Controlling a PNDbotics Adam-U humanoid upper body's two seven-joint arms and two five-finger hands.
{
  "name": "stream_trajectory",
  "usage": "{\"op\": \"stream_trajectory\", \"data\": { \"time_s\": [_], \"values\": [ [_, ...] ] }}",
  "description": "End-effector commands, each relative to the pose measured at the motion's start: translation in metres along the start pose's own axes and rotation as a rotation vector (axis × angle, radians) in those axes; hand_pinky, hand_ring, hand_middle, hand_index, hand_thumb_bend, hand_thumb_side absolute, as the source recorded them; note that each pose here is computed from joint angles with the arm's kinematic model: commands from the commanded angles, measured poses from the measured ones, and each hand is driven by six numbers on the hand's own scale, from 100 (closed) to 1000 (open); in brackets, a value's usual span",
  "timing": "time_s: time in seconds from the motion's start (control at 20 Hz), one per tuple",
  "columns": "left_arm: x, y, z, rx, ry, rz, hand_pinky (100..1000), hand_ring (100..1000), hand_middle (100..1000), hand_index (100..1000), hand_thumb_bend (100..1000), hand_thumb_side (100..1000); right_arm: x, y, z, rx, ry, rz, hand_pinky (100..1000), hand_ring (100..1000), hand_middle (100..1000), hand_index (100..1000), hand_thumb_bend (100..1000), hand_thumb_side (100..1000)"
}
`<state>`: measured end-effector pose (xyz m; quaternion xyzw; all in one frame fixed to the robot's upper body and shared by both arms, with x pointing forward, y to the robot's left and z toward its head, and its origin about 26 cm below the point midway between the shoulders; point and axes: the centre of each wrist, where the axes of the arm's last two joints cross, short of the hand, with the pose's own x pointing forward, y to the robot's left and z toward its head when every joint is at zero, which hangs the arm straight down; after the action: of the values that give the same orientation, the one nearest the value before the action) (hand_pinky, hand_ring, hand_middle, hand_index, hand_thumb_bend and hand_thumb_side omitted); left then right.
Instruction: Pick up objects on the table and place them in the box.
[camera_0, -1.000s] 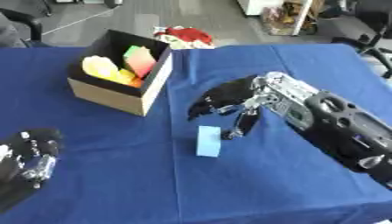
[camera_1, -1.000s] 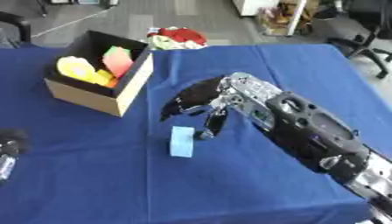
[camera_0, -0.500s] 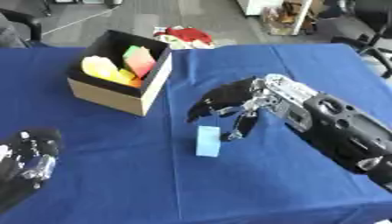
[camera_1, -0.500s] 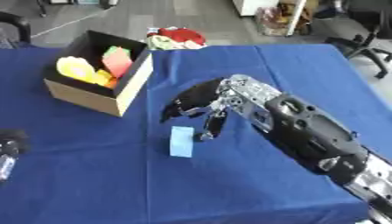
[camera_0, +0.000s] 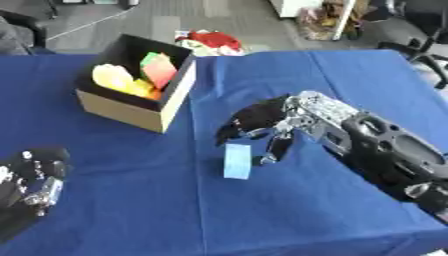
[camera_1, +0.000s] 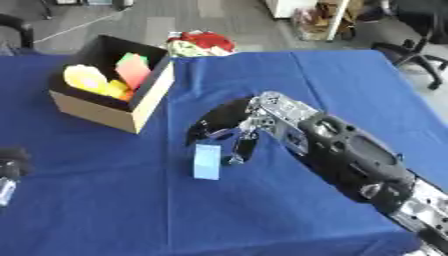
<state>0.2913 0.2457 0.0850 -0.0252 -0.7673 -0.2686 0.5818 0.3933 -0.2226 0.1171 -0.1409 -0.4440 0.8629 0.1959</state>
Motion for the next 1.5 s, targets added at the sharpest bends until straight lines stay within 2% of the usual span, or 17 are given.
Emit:
{"op": "stream_trajectory", "data": {
  "time_s": [0.05, 0.2, 0.25, 0.3, 0.4, 0.55, 0.7, 0.8, 0.95, 1.15, 1.35, 1.45, 1.5],
  "values": [
    [0.007, 0.005, -0.001, 0.004, -0.021, -0.023, 737, 646, 651, 731, 100, 325, -0.006, -0.003, 0.004, 0.169, -0.105, 0.131, 954, 943, 934, 922, 328, 100],
    [0.006, 0.005, -0.001, 0.005, -0.021, -0.023, 737, 646, 651, 731, 100, 325, -0.008, -0.005, 0.006, 0.104, -0.105, 0.122, 927, 895, 861, 695, 257, 100],
    [0.006, 0.005, -0.001, 0.006, -0.02, -0.023, 737, 646, 651, 731, 100, 325, -0.009, -0.006, 0.007, 0.066, -0.104, 0.114, 925, 890, 855, 680, 252, 100],
    [0.006, 0.005, -0.001, 0.007, -0.02, -0.022, 737, 646, 651, 731, 100, 326, -0.01, -0.007, 0.009, 0.015, -0.1, 0.099, 911, 864, 812, 580, 221, 100],
    [0.006, 0.006, -0.001, 0.008, -0.02, -0.022, 737, 646, 651, 730, 100, 326, -0.014, -0.011, 0.016, -0.084, -0.082, 0.055, 908, 849, 784, 549, 183, 100],
    [0.006, 0.006, 0.0, 0.011, -0.018, -0.021, 737, 646, 652, 731, 100, 325, -0.021, -0.039, 0.035, -0.272, -0.028, -0.01, 906, 836, 771, 551, 141, 100],
    [0.005, 0.004, 0.0, 0.008, -0.018, -0.014, 738, 646, 652, 730, 100, 324, -0.024, -0.087, 0.048, -0.424, -0.018, -0.006, 905, 834, 773, 554, 124, 100],
    [0.005, 0.003, 0.0, 0.005, -0.02, -0.008, 737, 646, 652, 730, 100, 322, -0.029, -0.11, 0.043, -0.474, 0.004, -0.025, 904, 831, 772, 556, 112, 100],
    [0.005, 0.0, -0.001, 0.001, -0.025, 0.004, 737, 646, 652, 730, 100, 323, -0.038, -0.134, 0.019, -0.517, 0.066, -0.075, 905, 830, 775, 580, 100, 100],
    [0.006, -0.004, -0.004, -0.018, -0.035, 0.017, 738, 646, 652, 731, 100, 324, -0.044, -0.144, -0.025, -0.574, 0.156, -0.196, 900, 816, 769, 615, 100, 100],
    [0.01, -0.008, -0.009, -0.047, -0.058, 0.023, 738, 646, 653, 731, 100, 326, -0.041, -0.14, -0.066, -0.562, 0.3, -0.231, 891, 814, 777, 723, 100, 100],
    [0.012, -0.009, -0.011, -0.057, -0.067, 0.024, 738, 646, 653, 731, 100, 328, -0.037, -0.133, -0.082, -0.547, 0.391, -0.232, 889, 822, 793, 796, 153, 100],
    [0.013, -0.009, -0.012, -0.061, -0.07, 0.025, 738, 646, 653, 731, 100, 328, -0.036, -0.129, -0.088, -0.539, 0.438, -0.226, 888, 821, 802, 851, 223, 100]
  ]
}}
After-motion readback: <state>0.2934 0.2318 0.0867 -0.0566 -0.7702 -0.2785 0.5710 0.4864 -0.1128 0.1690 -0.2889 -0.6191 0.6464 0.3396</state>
